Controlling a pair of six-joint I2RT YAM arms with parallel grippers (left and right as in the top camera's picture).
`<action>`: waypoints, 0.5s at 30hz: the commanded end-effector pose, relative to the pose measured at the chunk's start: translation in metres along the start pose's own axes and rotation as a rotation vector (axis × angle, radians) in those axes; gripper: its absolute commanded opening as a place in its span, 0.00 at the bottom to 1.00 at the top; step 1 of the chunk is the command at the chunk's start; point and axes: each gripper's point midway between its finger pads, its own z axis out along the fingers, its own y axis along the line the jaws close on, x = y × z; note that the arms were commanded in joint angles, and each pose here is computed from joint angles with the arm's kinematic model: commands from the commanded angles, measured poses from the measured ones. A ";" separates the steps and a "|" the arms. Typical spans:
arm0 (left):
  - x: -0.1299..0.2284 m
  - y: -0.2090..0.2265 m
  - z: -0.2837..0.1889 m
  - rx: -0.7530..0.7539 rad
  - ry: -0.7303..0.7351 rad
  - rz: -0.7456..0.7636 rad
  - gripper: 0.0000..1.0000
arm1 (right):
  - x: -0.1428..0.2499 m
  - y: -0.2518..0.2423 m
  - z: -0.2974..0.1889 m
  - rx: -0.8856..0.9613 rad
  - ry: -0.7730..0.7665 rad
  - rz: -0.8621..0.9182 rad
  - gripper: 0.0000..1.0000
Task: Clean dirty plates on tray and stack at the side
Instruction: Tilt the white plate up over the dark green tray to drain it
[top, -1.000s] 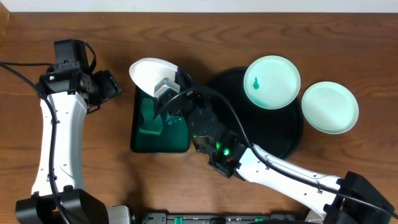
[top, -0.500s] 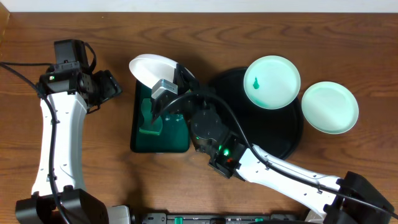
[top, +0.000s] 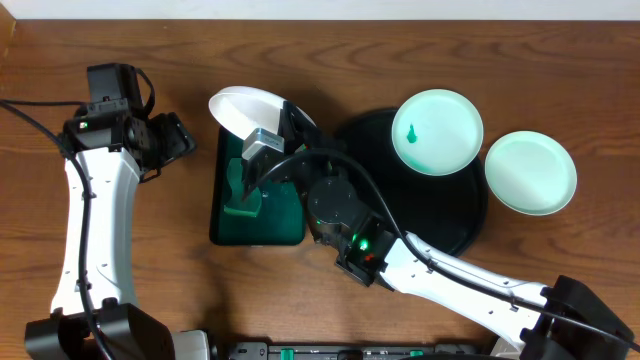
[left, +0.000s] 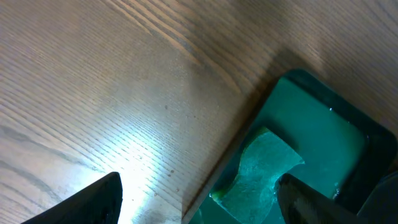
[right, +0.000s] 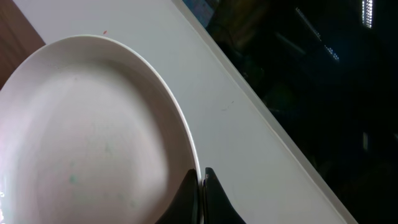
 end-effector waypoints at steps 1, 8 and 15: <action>-0.005 0.002 -0.003 -0.010 -0.014 -0.004 0.80 | -0.010 -0.007 0.000 0.018 -0.021 0.014 0.01; -0.005 0.002 -0.003 -0.010 -0.014 -0.005 0.80 | -0.010 -0.007 0.000 0.018 -0.020 0.014 0.01; -0.005 0.002 -0.003 -0.010 -0.014 -0.005 0.80 | -0.011 -0.009 0.000 0.028 -0.023 0.029 0.01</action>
